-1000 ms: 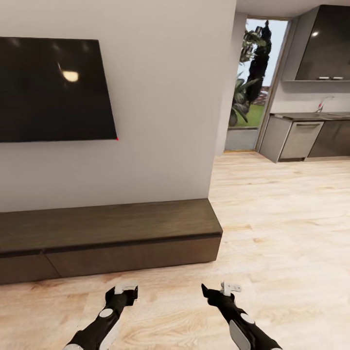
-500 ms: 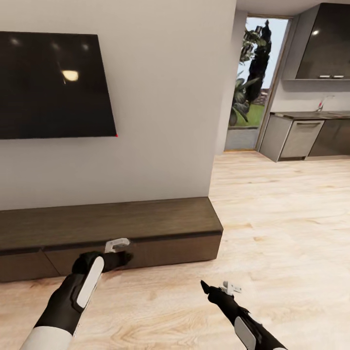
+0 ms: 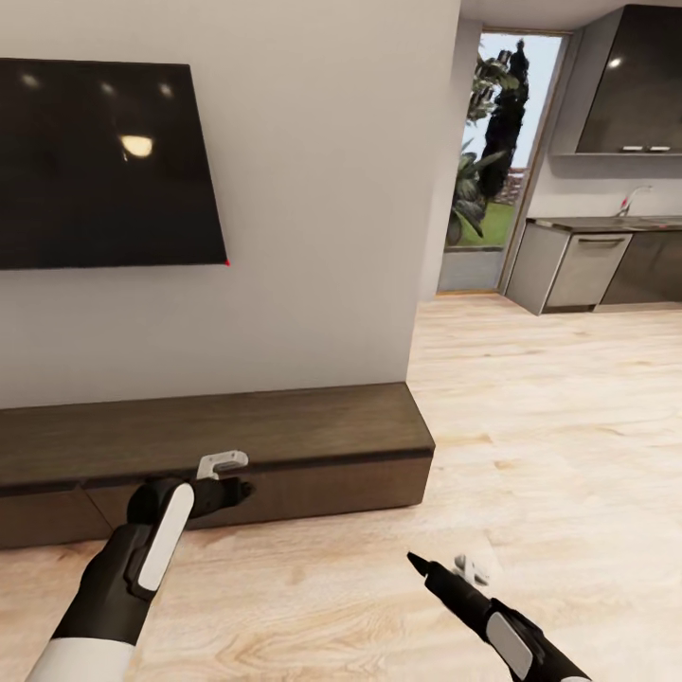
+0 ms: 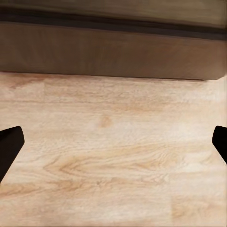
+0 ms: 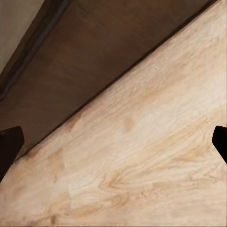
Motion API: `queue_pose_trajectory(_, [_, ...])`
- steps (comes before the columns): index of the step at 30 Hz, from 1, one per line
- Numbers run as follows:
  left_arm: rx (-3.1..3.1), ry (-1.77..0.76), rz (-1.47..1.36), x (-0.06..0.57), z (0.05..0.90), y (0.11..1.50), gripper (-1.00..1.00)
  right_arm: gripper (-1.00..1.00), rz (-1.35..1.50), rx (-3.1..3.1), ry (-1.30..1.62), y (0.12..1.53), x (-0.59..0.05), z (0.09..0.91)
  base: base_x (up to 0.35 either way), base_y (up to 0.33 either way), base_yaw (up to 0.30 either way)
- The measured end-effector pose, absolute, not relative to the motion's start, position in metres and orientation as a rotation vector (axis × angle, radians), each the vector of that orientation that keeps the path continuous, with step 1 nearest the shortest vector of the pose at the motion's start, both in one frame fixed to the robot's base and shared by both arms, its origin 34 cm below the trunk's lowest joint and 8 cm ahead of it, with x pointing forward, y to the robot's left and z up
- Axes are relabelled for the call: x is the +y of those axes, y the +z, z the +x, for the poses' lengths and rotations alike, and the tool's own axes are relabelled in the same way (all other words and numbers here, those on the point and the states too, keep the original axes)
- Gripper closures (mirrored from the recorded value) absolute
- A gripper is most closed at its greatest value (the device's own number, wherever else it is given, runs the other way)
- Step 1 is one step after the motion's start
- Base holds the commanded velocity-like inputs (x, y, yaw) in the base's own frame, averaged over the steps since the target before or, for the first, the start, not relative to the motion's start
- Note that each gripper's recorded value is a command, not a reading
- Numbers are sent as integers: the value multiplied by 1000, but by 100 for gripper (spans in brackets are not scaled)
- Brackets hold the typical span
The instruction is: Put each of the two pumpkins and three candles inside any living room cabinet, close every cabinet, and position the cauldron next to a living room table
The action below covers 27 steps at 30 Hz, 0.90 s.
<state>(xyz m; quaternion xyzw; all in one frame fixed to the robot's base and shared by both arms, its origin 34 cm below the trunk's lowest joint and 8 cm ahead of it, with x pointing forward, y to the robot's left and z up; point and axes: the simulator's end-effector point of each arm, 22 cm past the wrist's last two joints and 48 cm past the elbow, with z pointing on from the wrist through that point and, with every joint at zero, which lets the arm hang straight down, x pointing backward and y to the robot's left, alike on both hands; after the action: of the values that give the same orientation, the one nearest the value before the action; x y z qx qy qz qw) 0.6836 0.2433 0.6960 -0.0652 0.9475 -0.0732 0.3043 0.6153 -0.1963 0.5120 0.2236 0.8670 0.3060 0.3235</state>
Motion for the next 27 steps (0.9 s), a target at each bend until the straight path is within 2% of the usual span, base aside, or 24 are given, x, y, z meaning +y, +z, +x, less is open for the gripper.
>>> queue_pose_trajectory(10, [2502, -199, -147, 237, 682, 681, -100, -100, 765, 2277, 1055, 506, -211, 603, 0, 0, 0])
queue_pose_trajectory(17, [2526, -250, 69, 175, 670, 667, -100, -100, 815, 2317, 1145, 501, -207, 594, 0, 0, 0])
queue_pose_trajectory(27, [2530, -452, 197, 115, 648, 649, -100, -100, 935, 2126, 1232, 505, -226, 613, 0, 0, 0])
